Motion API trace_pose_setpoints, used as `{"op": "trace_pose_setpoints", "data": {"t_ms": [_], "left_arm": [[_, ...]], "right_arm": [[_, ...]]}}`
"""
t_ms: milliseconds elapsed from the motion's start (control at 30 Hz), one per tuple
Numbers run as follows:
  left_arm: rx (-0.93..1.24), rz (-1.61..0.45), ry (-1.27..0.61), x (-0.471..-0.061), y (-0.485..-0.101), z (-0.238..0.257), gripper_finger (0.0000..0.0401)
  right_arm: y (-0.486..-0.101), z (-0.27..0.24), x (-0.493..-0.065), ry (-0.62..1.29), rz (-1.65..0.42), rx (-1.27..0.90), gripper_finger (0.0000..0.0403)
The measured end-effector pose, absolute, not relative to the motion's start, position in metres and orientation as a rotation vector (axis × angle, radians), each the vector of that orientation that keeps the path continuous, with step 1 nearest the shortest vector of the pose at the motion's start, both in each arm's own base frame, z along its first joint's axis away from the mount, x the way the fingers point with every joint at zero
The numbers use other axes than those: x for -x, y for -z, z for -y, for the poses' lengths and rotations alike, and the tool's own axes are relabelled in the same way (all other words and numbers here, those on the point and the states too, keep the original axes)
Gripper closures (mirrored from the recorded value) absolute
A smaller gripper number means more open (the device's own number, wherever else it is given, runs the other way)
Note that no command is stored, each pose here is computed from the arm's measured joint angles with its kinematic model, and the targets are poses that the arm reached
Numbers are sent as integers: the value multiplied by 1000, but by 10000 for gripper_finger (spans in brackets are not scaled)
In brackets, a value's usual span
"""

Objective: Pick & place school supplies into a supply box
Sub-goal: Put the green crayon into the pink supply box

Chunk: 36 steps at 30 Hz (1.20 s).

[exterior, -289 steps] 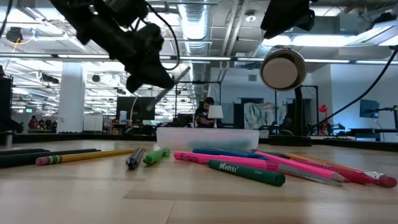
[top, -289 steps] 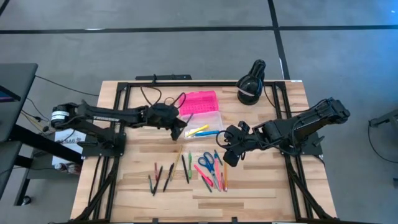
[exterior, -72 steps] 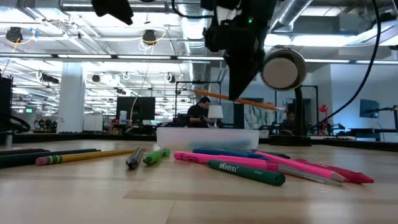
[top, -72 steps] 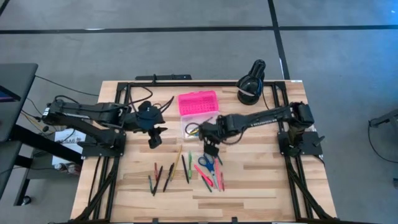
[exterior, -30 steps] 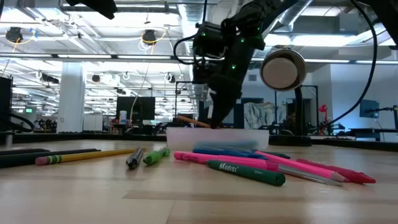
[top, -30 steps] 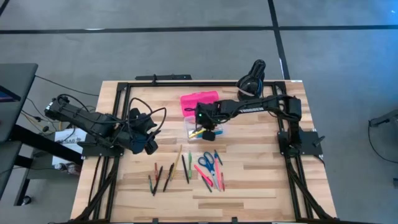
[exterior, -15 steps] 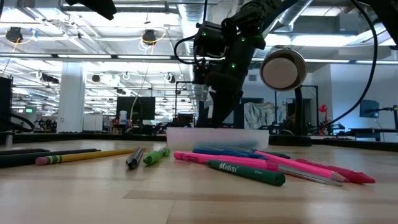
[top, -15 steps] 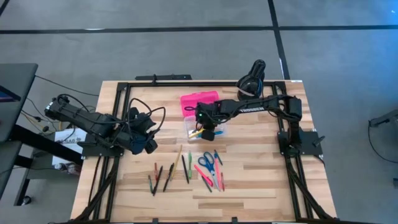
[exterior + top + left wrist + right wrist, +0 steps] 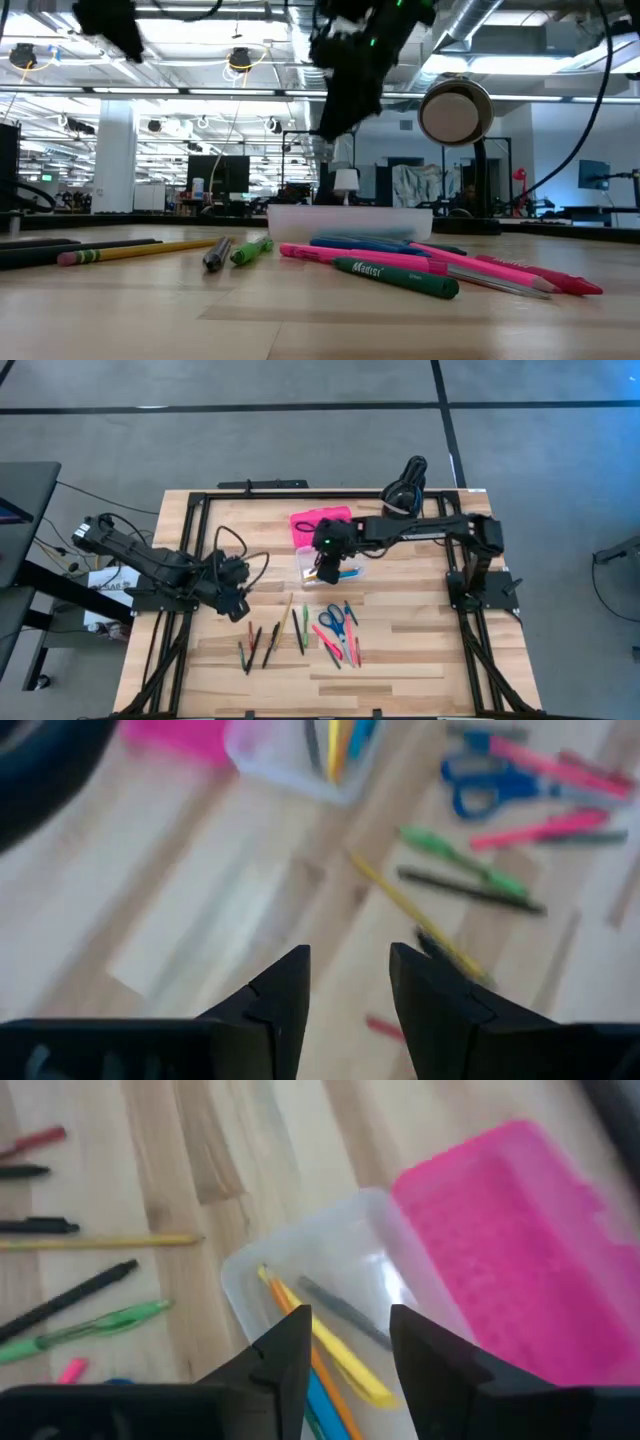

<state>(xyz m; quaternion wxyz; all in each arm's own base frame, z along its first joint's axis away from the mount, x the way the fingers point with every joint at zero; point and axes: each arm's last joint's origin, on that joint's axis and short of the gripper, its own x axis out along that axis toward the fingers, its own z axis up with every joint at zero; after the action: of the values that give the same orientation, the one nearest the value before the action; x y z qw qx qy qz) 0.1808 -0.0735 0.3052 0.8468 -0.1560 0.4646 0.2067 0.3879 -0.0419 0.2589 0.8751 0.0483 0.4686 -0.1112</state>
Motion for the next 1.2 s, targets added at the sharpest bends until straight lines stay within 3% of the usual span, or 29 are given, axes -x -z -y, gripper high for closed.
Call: {"op": "trace_pose_setpoints", "data": {"t_ms": [333,600,967,1200], "left_arm": [[375,-1064,-220,-174,-264,105,266],[427,-1062,-89,-170,-239,122,266],[1069,-1135,-536,-145,-205,131,266],[1260,-1044,-575,-146,-195,141,266]], "right_arm": [[-319,10,-353,211,-837,-96,284],[-329,-22,-341,236,-833,-64,285],[-317,-54,-315,501,-962,-90,285],[-315,-63,-309,510,-993,-53,285]]}}
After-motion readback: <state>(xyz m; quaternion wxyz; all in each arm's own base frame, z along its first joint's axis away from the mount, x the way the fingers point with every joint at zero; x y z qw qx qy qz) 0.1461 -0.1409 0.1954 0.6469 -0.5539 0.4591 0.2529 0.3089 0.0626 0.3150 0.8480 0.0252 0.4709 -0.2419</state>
